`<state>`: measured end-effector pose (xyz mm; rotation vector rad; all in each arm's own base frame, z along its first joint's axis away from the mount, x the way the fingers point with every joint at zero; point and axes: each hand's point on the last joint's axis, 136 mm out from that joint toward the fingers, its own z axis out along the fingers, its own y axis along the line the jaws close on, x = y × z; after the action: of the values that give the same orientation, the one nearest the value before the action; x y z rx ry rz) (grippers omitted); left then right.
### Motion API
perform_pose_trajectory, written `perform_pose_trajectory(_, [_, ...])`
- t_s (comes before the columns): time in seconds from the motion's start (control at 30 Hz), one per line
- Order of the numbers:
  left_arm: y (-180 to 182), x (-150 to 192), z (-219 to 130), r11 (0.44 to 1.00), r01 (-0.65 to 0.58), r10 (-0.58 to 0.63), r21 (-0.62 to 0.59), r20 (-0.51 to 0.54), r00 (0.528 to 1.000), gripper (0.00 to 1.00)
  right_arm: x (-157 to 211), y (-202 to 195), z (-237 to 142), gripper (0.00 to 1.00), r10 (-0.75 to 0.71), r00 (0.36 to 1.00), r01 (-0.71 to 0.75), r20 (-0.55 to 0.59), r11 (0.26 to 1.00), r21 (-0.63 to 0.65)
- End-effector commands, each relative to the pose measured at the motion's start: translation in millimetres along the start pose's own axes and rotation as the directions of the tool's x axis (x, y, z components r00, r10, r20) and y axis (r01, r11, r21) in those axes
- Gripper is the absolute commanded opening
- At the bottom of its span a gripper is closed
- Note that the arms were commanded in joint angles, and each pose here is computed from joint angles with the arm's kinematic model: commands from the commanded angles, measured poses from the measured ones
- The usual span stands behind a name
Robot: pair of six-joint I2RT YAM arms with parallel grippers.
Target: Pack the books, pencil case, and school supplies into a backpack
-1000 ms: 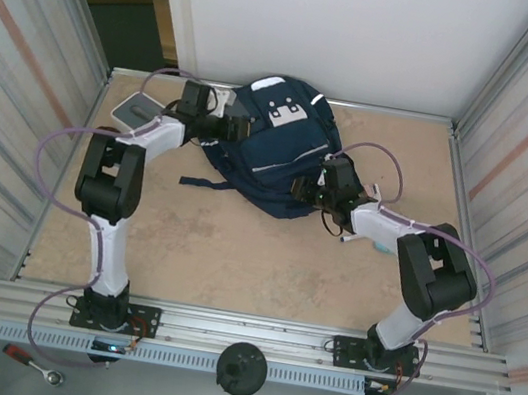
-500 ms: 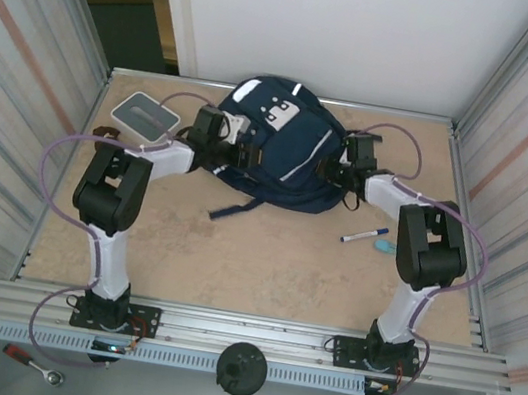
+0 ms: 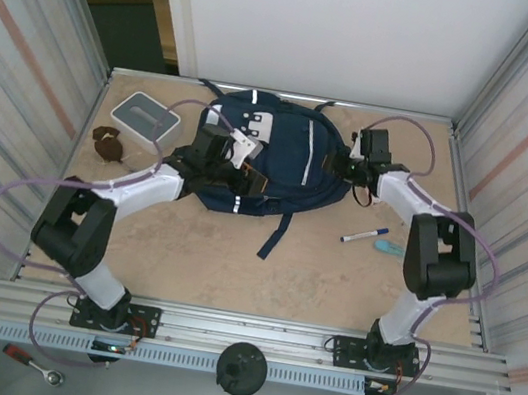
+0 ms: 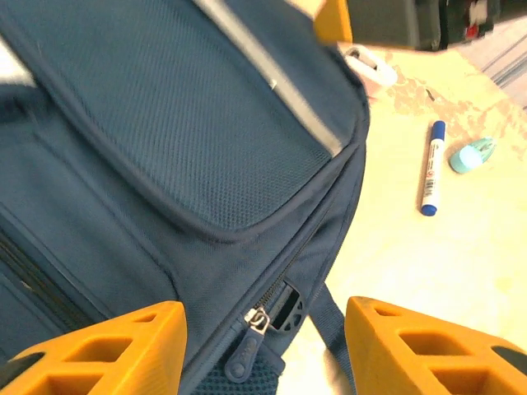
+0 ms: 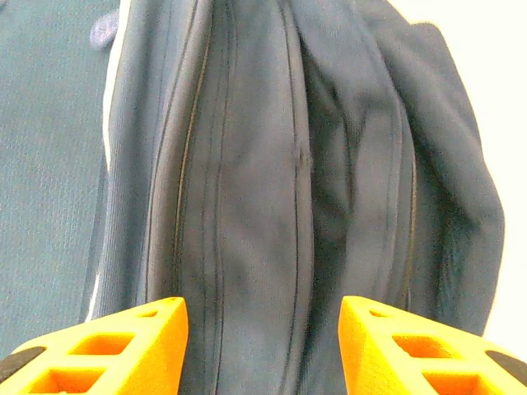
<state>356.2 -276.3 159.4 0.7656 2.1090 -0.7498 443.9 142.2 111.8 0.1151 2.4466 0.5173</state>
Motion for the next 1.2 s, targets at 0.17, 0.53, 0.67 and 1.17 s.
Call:
perform_pose_trajectory(0.17, [30,16,-18,0.857,-0.488,0.458,-0.168,-0.187,0.869,0.55,54,24,-34,0.59,-0.037,0.999,0.037,-0.015,0.997,-0.061])
perform_pose_trajectory(0.53, [58,60,8,0.676,-0.736,0.667,-0.031,-0.398,0.630,0.58,51,11,-5,0.56,-0.053,0.997,0.052,-0.063,0.999,-0.014])
perform_pose_trajectory(0.67, [61,66,18,0.666,-0.746,0.680,-0.001,-0.412,0.607,0.58,39,-2,8,0.55,-0.065,0.994,0.068,-0.085,0.997,0.039])
perform_pose_trajectory(1.17, [63,84,41,0.686,-0.726,0.655,0.049,-0.477,0.586,0.32,16,-2,9,0.54,-0.113,0.990,0.119,-0.081,0.990,0.079])
